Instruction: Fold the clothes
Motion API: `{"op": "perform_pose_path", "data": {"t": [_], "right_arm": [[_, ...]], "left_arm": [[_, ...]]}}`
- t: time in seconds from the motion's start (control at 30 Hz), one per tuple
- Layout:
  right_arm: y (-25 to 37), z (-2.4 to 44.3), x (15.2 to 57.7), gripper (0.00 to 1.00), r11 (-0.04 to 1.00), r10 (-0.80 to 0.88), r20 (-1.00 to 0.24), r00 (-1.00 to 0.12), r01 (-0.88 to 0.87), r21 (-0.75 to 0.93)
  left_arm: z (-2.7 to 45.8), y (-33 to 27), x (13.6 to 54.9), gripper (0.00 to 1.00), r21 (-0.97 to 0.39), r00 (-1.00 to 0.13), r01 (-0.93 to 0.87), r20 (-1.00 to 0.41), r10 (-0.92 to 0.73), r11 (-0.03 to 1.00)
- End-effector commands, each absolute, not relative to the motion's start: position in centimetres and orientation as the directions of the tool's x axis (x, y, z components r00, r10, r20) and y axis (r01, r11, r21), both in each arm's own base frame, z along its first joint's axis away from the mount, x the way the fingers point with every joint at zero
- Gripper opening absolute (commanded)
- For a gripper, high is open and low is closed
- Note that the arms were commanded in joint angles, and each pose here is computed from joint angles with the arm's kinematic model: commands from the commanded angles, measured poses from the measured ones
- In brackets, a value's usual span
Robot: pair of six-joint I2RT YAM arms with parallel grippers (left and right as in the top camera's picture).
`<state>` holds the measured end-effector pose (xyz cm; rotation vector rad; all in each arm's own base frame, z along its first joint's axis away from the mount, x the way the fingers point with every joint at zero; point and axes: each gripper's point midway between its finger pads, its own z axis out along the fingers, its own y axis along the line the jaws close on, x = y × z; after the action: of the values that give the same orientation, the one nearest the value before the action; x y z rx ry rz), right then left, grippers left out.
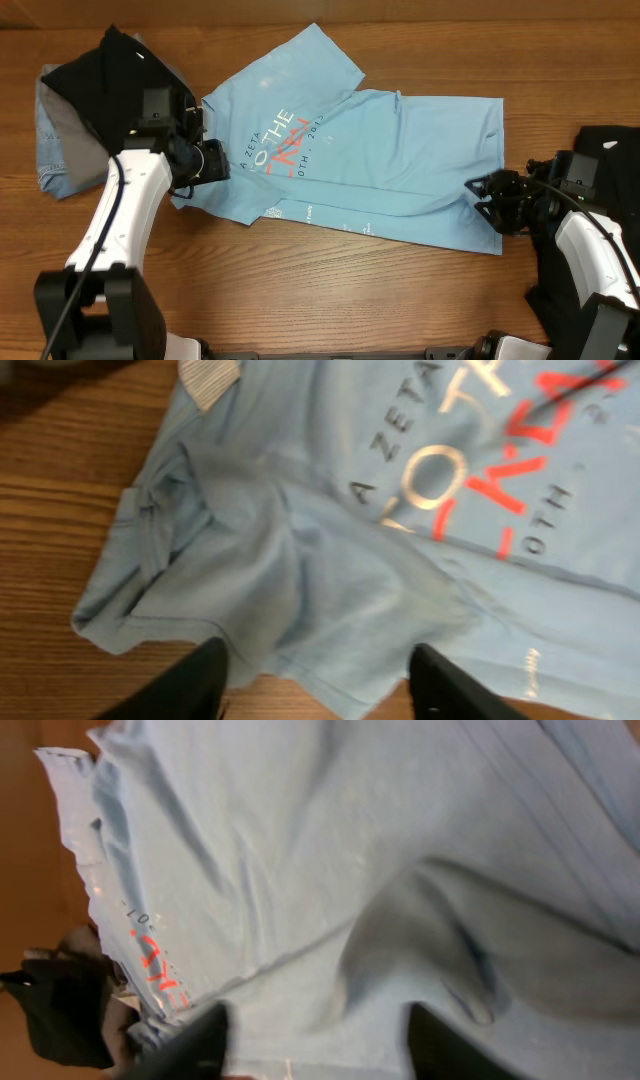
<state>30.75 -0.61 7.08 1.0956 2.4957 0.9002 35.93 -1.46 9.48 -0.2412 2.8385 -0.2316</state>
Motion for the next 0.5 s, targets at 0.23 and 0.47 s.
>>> {"op": "perform_pose_path", "data": {"t": [0.23, 0.47], "right_arm": [[-1.5, 8.9, 29.9, 0.7, 0.574, 0.687, -0.033, -0.726, 0.514, 0.637], [0.9, 8.0, 26.6, 0.68, 0.645, 0.571, 0.042, -0.82, 0.48, 0.595]], "left_arm": [[10.9, 0.2, 34.0, 0.66, -0.202, -0.967, -0.107, -0.207, -0.149, 0.974], [10.4, -2.9, 30.6, 0.65, -0.247, -0.996, 0.006, -0.088, -0.016, 0.969]]}}
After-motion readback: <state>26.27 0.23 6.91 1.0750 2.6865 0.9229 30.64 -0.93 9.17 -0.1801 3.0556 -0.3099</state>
